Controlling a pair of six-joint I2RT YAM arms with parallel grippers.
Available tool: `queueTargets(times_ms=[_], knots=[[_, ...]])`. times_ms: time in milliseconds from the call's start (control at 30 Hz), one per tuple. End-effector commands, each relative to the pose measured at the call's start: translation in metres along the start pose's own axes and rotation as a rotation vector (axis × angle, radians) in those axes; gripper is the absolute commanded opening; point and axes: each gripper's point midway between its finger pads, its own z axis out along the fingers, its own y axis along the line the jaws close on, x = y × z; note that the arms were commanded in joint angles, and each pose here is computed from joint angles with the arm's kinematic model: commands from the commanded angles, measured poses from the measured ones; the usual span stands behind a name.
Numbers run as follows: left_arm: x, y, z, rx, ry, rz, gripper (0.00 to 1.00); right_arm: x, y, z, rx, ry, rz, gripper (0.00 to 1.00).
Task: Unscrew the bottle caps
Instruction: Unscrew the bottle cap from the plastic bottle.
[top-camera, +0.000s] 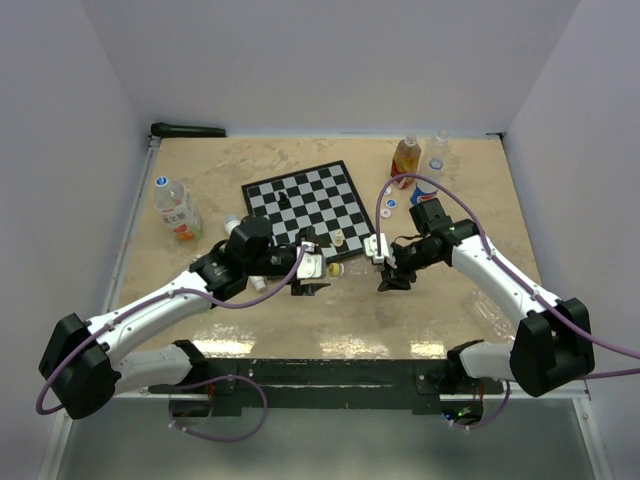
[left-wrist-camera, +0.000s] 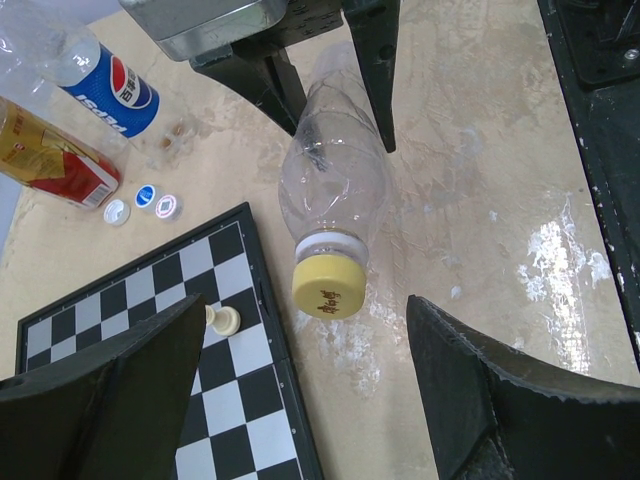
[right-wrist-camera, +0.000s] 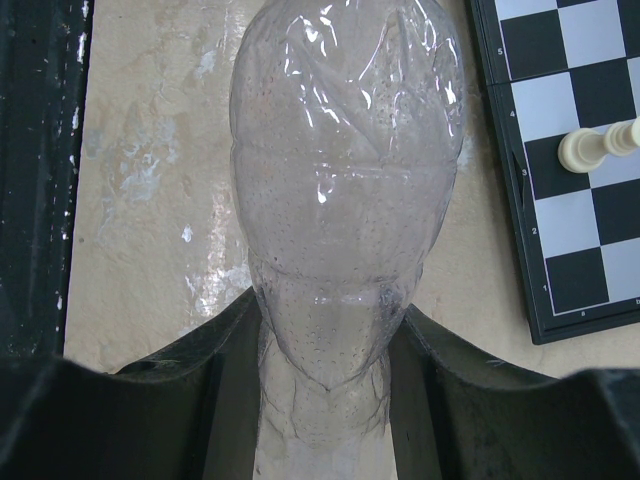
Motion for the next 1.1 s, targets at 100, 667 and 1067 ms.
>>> queueTargets(times_ms=[100,667,1067], knots=[[-0.0147,0.0010,0.0003,-0.003,-0.060,0.027,0.85,-0.0060,0.0007,0.0021,-0.007,-0.027,-0.003,0.02],[-0.0128,-0.0004,-0.0009,-0.005,-0.058,0.033,0.85,-0.0060,0.0007,0.0021,-0.007,-0.027,-0.003,0.02],[-0.0122,-0.0006,-0.0029,-0.010,-0.054,0.046,0.85,-0.0057,0.0007,0.0024,-0.008,-0.027,-0.001,0.02]])
